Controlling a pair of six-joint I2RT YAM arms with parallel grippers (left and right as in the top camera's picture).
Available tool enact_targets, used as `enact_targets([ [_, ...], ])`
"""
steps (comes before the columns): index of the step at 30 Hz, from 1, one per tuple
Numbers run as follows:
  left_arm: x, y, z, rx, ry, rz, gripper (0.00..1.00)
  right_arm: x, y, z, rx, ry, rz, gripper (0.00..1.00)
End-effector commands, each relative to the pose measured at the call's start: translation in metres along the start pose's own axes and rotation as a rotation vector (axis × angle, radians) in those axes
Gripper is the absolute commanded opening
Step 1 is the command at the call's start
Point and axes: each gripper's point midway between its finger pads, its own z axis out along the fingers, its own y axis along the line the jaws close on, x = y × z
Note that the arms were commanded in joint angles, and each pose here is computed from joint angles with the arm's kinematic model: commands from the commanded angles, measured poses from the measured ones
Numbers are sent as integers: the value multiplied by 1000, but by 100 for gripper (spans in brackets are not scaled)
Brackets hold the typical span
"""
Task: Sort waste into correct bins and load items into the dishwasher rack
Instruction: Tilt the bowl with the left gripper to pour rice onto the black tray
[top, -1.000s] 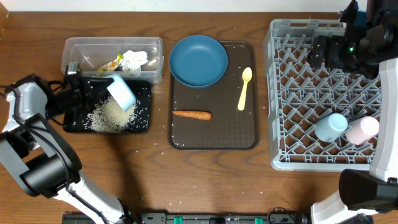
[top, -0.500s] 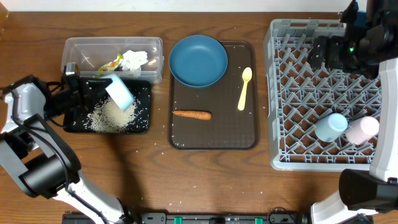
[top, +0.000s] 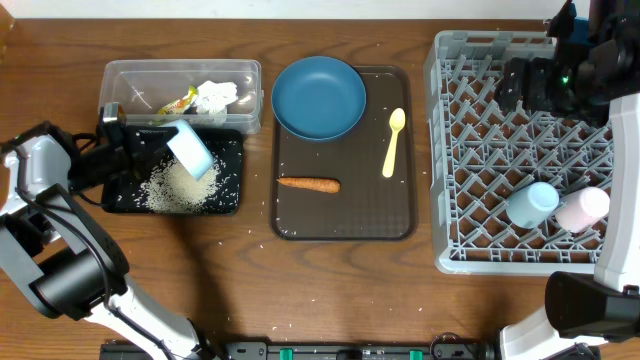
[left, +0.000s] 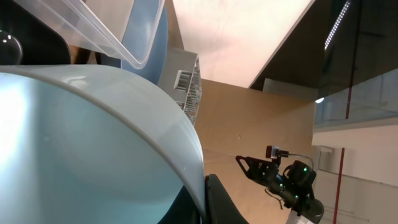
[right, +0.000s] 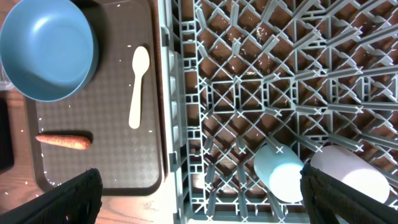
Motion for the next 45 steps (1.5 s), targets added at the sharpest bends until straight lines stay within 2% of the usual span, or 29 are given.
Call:
enact_targets([
  [1,4,-14,-3,62,-12,-12,6,1,-2,3,8,10,-11,99],
  [3,9,-23,-3,88,-11,-23,6,1,-2,3,8,9,-11,99],
  [7,7,-19,-8,34,-25,78,6,-1,-2,3,7,3,-12,99],
  [12,6,-23,-11,50,-36,68,6,-1,-1,3,6,2,-12,99],
  [26,8,-8,-11,-53,-22,97,6,1,-2,3,7,10,-12,99],
  [37,10,-18,-10,-14,-24,85,6,1,-2,3,8,10,-11,99],
  [45,12,-8,-9,-91,-12,118,6,0,-2,3,7,6,-12,99],
])
